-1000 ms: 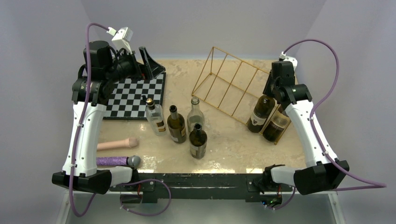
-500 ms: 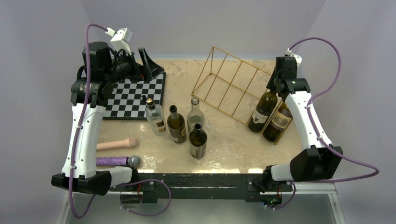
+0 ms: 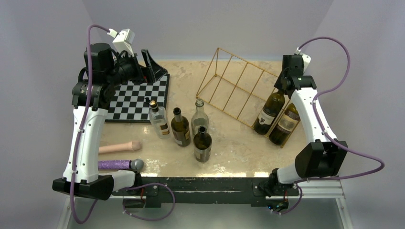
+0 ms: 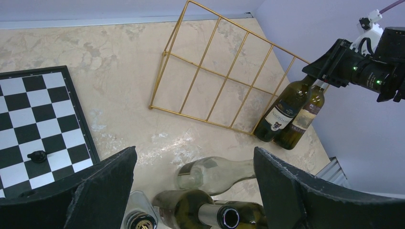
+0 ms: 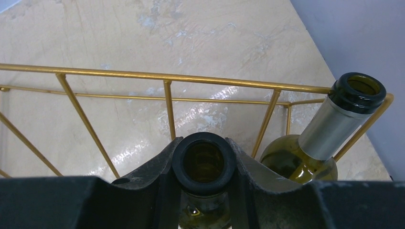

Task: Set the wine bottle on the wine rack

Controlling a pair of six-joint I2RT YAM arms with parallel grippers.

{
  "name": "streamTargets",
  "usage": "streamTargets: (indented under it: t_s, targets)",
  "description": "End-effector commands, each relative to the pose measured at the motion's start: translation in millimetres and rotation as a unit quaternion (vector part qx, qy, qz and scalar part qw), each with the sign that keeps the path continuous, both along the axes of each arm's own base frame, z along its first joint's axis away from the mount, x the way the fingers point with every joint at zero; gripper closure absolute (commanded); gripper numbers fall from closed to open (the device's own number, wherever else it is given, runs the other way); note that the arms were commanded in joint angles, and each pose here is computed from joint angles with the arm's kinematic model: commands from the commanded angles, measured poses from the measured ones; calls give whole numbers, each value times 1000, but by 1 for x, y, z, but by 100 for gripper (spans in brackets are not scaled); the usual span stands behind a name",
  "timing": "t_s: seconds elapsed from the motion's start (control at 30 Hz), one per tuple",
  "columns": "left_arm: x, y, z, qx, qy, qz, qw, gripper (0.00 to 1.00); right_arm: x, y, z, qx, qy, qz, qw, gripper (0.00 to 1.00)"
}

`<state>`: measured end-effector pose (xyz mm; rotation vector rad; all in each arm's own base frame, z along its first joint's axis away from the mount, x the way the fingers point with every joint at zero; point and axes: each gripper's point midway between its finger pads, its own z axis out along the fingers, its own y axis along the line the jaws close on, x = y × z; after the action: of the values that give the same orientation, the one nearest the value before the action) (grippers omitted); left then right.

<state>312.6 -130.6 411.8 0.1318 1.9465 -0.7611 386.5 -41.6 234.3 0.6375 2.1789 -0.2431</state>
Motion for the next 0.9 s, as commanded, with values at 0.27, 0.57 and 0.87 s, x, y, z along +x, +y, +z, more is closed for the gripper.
streamTargets:
  t_s: [0.27, 0.57, 0.87]
  targets:
    - [-8, 2, 21, 9, -39, -3, 999, 4, -6, -13, -43, 31, 61, -41, 997, 60]
    - [-7, 1, 25, 7, -42, -4, 999, 4, -4, -21, -38, 34, 59, -51, 996, 41]
    - [-8, 0, 28, 4, -44, -6, 999, 4, -18, -20, 14, 29, -5, -34, 999, 23]
